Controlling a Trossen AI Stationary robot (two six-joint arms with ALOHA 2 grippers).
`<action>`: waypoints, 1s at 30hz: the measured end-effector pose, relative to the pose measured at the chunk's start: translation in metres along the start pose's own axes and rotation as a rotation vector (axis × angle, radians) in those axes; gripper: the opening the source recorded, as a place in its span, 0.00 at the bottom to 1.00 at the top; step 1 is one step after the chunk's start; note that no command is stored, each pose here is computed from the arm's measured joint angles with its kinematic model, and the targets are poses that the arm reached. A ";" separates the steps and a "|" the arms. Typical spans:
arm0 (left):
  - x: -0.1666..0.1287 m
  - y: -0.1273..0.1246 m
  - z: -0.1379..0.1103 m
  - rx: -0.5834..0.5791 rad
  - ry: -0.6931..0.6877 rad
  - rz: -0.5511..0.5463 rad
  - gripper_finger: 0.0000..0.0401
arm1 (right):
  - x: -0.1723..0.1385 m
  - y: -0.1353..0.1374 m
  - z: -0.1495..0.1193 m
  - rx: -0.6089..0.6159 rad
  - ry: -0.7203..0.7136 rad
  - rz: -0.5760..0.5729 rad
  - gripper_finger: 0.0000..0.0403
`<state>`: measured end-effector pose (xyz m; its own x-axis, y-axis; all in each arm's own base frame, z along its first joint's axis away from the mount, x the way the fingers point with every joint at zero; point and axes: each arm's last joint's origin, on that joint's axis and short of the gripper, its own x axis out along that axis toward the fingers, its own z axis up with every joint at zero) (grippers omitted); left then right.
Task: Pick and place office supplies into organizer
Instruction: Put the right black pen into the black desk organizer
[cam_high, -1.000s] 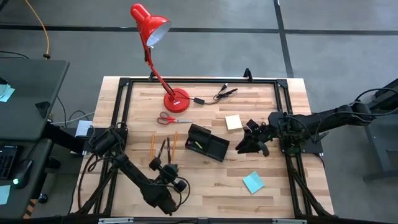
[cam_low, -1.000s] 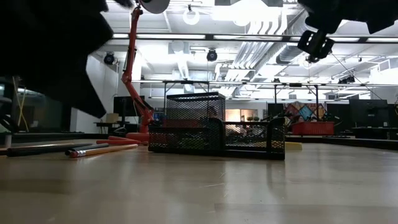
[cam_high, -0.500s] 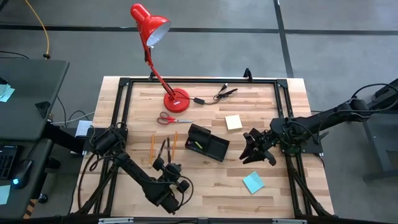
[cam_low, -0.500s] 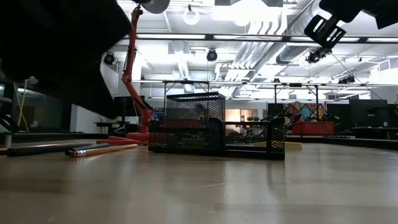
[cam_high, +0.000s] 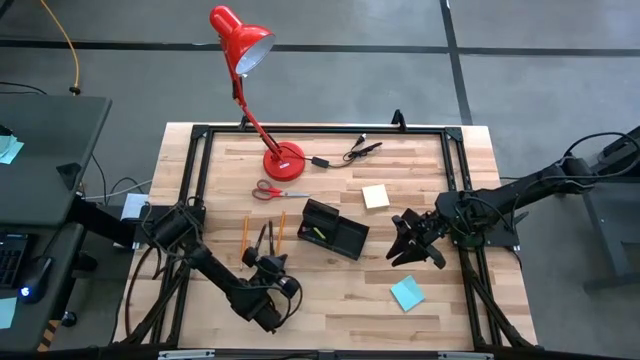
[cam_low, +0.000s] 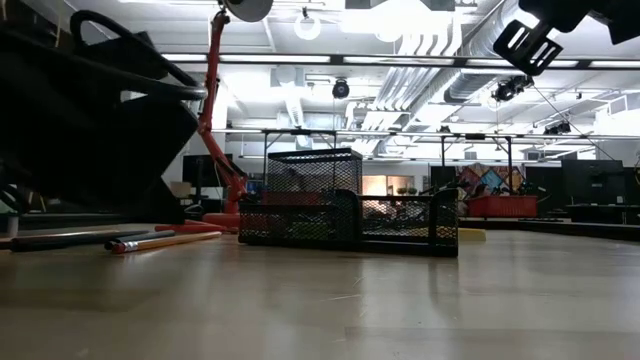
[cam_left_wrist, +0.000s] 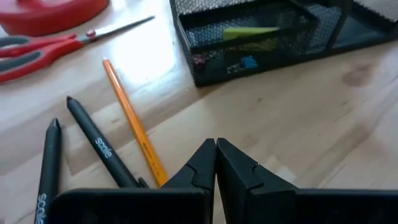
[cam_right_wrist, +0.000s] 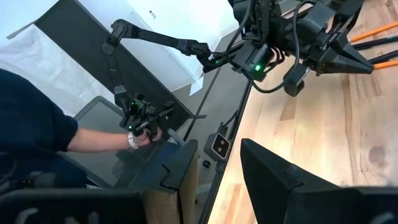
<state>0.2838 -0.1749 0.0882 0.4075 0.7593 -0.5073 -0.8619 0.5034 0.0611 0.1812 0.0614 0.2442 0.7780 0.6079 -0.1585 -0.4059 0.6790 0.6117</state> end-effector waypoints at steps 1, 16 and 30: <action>0.000 0.001 0.000 0.001 -0.014 -0.001 0.01 | 0.000 0.000 0.000 0.001 0.002 -0.001 0.29; 0.014 0.006 0.000 -0.054 -0.097 0.006 0.01 | 0.000 -0.002 0.001 0.020 -0.036 -0.054 0.29; -0.004 0.007 0.010 0.018 0.103 0.104 0.00 | 0.000 -0.002 0.001 0.026 -0.051 -0.077 0.29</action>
<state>0.2793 -0.1707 0.0997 0.2819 0.7619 -0.5831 -0.8921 0.4319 0.1331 0.1827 0.0592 0.2438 0.8304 0.5318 -0.1663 -0.3318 0.7117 0.6192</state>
